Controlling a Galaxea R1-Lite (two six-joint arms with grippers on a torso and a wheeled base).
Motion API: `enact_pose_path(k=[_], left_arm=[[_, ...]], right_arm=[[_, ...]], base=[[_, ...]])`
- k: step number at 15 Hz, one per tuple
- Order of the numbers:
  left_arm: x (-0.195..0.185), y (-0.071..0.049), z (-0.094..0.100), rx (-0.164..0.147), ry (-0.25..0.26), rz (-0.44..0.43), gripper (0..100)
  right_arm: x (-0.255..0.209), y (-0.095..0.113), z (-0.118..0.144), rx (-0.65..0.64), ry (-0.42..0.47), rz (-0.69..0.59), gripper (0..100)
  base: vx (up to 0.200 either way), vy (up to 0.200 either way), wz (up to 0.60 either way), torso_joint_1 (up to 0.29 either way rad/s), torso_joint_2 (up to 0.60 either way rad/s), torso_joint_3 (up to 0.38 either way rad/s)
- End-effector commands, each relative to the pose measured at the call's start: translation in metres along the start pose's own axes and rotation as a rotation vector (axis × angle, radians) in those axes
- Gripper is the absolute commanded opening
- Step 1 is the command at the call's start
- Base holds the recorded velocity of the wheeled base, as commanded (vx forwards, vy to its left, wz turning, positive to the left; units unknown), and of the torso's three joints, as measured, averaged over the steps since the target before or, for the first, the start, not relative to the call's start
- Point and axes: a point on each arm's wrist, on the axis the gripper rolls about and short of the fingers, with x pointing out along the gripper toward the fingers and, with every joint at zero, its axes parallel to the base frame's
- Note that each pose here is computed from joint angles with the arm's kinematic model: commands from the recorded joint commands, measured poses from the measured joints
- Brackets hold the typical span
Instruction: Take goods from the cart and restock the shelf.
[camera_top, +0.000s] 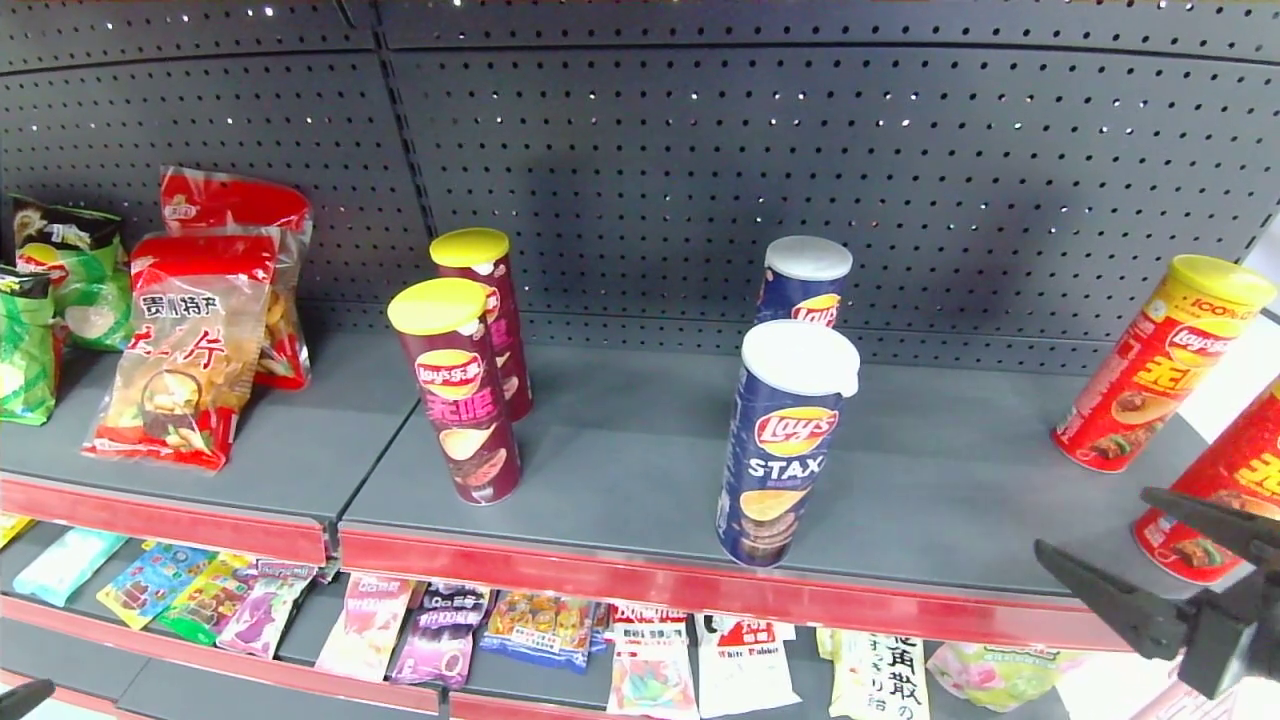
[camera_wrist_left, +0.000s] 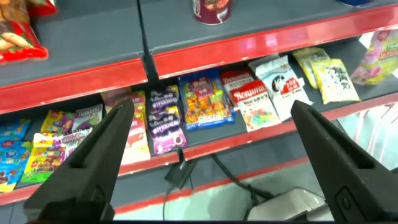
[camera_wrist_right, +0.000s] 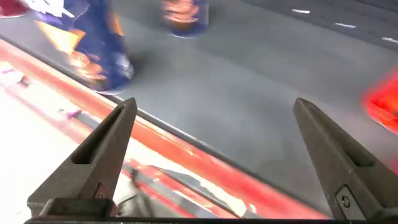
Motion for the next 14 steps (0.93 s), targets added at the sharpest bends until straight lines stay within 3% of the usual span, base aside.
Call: enact_pose_path(k=[1,4,11,14], left_arm=[[0.014,0.001,0.014,0.003,0.077,-0.014,100],[0.024,0.000,0.017,0.004,0.131,-0.042,100],[0.036,0.000,0.021,0.003,0.148,-0.062,100],[0.038,0.000,0.022,0.003,0.158,-0.063,100]], right_arm=[[-0.024,-0.007,-0.007,0.018,-0.070,-0.121,100],[-0.027,-0.014,-0.009,0.011,-0.063,-0.217,100],[-0.038,-0.015,-0.023,-0.009,0.016,-0.266,100],[-0.040,-0.014,-0.025,-0.010,0.035,-0.256,100]], base=[[0.000,0.000,0.00,0.000,0.00,0.000],[0.000,0.000,0.00,0.000,0.00,0.000],[0.000,0.000,0.00,0.000,0.00,0.000],[0.000,0.000,-0.60,-0.006,0.00,0.004]])
